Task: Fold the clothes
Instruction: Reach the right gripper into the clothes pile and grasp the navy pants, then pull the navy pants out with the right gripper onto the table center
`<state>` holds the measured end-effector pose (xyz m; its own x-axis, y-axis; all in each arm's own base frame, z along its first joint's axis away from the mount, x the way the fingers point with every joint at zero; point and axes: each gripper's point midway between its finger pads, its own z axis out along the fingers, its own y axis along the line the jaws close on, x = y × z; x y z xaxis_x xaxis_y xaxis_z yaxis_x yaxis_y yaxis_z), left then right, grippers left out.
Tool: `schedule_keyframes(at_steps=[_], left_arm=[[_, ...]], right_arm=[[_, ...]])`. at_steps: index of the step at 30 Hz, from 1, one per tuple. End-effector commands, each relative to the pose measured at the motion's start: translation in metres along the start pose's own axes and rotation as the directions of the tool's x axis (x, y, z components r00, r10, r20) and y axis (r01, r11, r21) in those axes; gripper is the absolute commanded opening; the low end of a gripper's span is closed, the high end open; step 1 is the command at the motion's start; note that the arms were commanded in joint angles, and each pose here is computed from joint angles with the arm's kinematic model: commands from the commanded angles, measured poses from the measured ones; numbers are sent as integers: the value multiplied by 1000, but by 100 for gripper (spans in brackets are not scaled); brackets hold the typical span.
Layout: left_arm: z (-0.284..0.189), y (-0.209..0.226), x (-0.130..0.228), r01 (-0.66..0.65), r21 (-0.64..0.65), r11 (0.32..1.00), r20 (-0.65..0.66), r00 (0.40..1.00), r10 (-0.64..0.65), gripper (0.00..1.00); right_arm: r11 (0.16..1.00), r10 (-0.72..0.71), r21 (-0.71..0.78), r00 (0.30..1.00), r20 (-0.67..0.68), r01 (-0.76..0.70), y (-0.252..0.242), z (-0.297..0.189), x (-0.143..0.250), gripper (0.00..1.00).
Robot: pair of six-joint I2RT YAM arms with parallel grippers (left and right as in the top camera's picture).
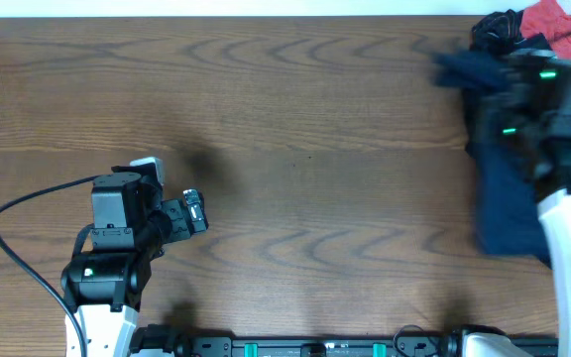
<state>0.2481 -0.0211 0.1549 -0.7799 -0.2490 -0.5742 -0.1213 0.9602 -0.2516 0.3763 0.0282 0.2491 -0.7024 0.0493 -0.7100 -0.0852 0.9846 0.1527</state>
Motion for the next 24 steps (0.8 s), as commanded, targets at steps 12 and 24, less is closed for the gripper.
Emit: schedule_keyframes(at_steps=[12,24], left_arm=[[-5,-3,-6,-13,12,1000,15,1000,13,98],[-5,-4,-9,-2,15,1000,25,1000,2,98]], right_arm=[[924,-333,-272,914,-231,268,162,80,94,52],[872,190,488,942,-278,-32,-21,47,95,65]])
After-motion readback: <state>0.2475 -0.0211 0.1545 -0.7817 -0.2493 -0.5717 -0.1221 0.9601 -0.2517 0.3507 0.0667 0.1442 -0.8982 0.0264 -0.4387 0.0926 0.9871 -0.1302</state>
